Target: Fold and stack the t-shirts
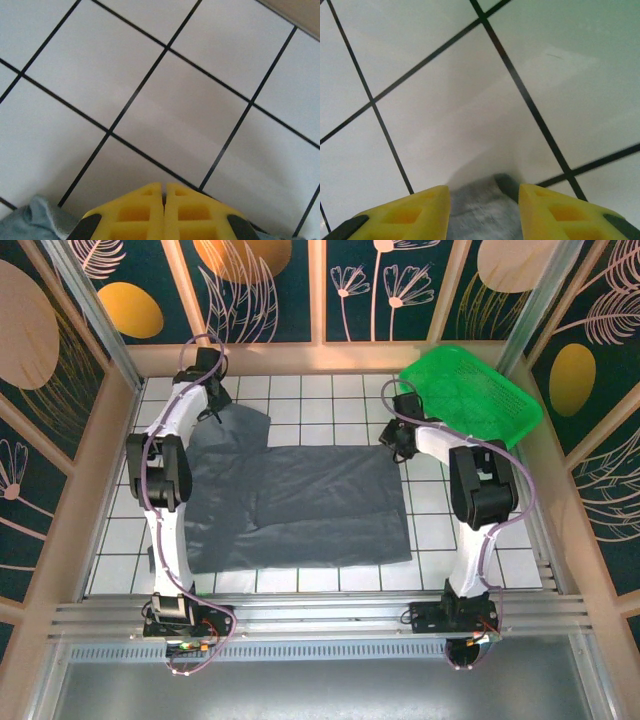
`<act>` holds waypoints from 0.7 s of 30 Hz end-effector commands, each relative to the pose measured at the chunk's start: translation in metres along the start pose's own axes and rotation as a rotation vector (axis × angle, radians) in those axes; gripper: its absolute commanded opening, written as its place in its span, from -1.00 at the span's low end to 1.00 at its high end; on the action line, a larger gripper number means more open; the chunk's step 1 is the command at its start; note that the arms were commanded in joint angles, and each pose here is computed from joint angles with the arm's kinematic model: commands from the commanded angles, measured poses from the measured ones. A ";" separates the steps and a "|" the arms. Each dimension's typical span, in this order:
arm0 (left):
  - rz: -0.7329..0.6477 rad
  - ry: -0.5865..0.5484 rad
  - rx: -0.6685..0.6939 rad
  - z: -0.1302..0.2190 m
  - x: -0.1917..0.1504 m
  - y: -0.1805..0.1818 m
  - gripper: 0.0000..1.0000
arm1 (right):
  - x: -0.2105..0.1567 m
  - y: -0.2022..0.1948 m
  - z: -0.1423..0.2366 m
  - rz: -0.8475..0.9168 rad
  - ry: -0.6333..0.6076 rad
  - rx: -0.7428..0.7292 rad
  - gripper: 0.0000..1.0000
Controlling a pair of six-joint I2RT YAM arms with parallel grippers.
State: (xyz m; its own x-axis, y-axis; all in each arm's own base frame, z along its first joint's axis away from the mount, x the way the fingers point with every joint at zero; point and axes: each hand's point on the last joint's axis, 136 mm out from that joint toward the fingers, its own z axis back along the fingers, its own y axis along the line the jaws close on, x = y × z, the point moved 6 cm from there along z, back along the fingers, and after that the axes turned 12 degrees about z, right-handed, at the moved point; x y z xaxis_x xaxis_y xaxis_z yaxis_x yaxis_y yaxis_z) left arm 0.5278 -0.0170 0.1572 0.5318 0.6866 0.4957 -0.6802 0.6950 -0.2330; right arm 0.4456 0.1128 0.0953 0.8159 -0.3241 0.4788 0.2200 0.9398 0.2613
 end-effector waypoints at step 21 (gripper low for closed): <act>0.021 0.012 -0.101 0.082 -0.014 0.033 -1.00 | 0.000 0.012 0.007 0.105 -0.013 -0.036 -1.00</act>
State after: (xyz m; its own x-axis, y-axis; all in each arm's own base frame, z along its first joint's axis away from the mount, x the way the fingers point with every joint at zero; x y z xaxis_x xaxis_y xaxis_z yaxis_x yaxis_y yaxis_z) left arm 0.4730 -0.0202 0.1883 0.5466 0.6982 0.4623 -0.6492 0.7020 -0.2926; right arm 0.4545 0.1174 0.0772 0.8461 -0.2568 0.4671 0.1906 0.9641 0.1848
